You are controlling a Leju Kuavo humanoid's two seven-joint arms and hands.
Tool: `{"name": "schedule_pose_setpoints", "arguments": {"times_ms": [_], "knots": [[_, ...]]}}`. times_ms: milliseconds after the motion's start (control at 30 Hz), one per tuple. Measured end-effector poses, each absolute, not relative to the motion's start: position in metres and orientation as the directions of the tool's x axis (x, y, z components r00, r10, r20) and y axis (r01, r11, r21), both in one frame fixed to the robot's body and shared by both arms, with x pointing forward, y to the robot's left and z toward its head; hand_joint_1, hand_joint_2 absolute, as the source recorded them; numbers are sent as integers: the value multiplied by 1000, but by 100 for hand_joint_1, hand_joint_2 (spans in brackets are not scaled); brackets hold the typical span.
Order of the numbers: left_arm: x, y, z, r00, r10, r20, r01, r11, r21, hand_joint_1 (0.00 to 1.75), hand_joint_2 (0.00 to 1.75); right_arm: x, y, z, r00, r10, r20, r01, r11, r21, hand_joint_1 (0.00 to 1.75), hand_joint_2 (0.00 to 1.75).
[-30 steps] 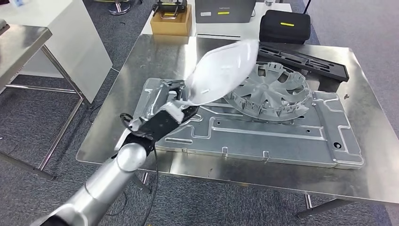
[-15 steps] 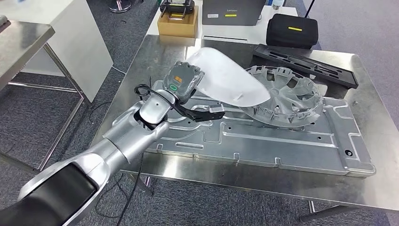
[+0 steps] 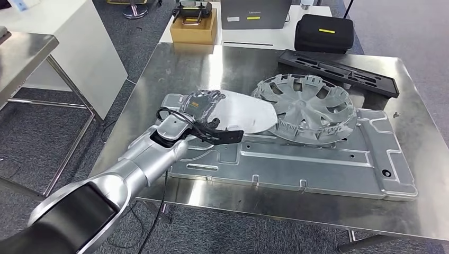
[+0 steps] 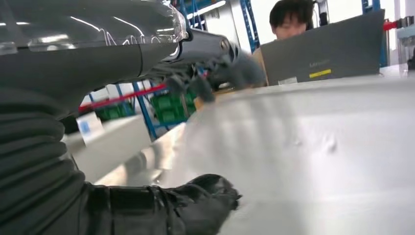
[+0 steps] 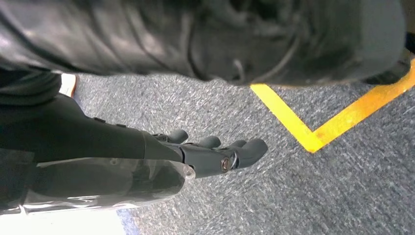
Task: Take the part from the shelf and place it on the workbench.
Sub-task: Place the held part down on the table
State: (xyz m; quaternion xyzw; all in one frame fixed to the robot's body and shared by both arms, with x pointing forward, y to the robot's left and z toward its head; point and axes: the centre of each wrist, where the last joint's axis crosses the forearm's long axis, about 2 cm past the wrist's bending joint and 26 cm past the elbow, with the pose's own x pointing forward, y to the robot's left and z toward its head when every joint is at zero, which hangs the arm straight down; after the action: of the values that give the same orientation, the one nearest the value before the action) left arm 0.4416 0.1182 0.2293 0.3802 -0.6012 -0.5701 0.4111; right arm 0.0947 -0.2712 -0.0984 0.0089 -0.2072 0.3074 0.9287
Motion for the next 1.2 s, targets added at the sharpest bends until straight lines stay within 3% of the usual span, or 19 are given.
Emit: {"name": "schedule_pose_setpoints", "arguments": {"times_ms": [333,800,1200], "knots": [[438,115,236,-431,-873,229,-18,262,965,0,0,90,-273,-99,719,581,382,-583,803,-123,0,0],[391,107,244,-569,-619,541,28,644,765,0,0,81,-280,-100,725,583,367,-571,807,-151,0,0],[304,147,186,-510,-288,810,221,867,447,0,0,47,-284,-101,785,510,352,-488,859,-155,0,0]]}}
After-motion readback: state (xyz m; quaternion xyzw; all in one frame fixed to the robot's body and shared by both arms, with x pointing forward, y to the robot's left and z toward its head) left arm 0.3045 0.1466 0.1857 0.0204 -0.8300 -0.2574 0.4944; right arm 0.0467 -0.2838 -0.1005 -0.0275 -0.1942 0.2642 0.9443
